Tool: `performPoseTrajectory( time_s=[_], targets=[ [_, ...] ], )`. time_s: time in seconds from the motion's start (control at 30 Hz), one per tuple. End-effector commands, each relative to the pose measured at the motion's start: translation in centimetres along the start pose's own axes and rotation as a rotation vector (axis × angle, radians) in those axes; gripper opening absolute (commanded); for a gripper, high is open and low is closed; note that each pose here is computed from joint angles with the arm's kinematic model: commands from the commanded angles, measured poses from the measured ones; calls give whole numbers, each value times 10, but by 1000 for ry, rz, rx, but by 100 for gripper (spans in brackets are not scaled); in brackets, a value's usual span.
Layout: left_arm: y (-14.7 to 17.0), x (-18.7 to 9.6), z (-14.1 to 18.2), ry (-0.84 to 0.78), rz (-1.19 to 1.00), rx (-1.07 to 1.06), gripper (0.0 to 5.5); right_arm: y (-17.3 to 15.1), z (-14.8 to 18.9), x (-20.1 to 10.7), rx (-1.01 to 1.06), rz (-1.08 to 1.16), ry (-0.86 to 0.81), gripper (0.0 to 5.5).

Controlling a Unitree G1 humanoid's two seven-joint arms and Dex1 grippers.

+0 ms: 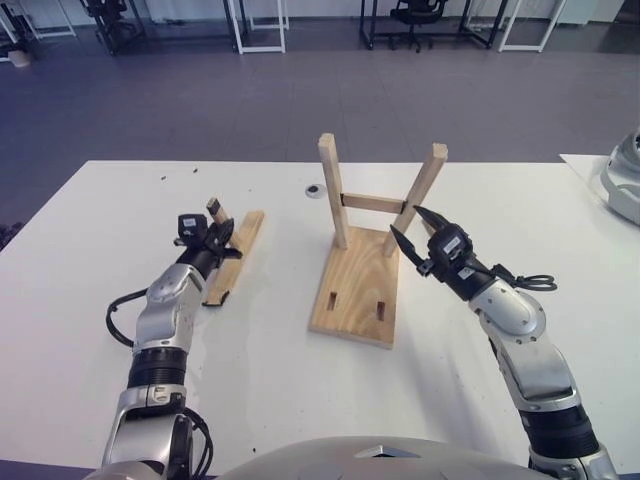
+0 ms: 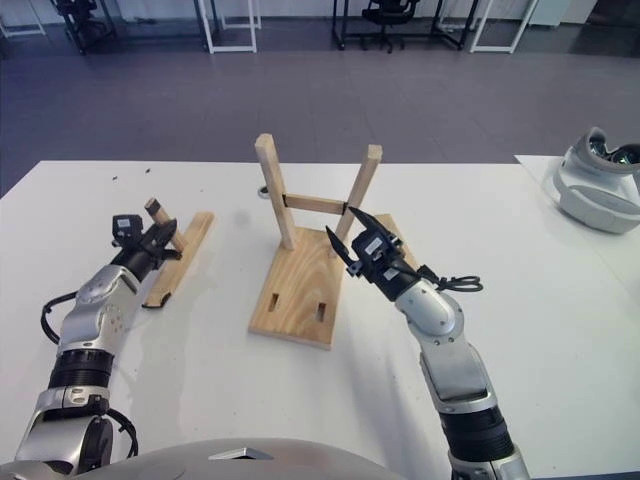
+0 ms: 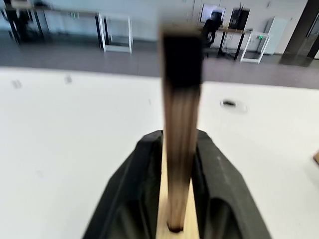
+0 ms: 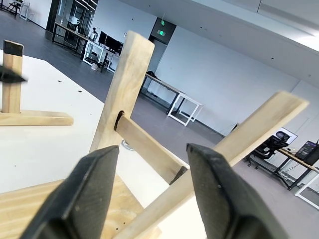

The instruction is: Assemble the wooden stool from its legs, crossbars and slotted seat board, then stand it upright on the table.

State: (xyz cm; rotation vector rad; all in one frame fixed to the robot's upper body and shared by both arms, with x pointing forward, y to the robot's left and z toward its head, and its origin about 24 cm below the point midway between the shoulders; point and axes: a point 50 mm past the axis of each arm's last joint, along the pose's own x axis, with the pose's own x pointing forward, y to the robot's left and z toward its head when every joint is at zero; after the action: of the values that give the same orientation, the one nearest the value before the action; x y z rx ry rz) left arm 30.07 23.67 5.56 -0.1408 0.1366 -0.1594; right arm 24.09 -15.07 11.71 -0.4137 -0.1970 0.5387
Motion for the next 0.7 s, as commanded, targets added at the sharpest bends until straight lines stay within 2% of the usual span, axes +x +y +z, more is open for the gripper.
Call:
performPoseTrajectory(
  time_s=[0.03, 0.23, 0.37, 0.5, 0.53, 0.7],
  targets=[
    [3, 2, 20, 19, -73, 62, 160, -1, 2, 4, -14, -2, -14, 253],
    [5, -23, 9, 279, -74, 135, 259, 1, -9, 3, -40, 3, 43, 253],
    [3, -34, 2, 352, -55, 137, 316, 5, -11, 2, -41, 9, 56, 253],
    [3, -40, -19, 453, -44, 144, 382, 9, -12, 2, -46, 34, 60, 253],
    [5, -42, -22, 471, -39, 164, 382, 9, -12, 2, -47, 34, 60, 253],
    [8, -44, -28, 506, -39, 221, 294, 11, -12, 3, -47, 31, 63, 253]
  ],
)
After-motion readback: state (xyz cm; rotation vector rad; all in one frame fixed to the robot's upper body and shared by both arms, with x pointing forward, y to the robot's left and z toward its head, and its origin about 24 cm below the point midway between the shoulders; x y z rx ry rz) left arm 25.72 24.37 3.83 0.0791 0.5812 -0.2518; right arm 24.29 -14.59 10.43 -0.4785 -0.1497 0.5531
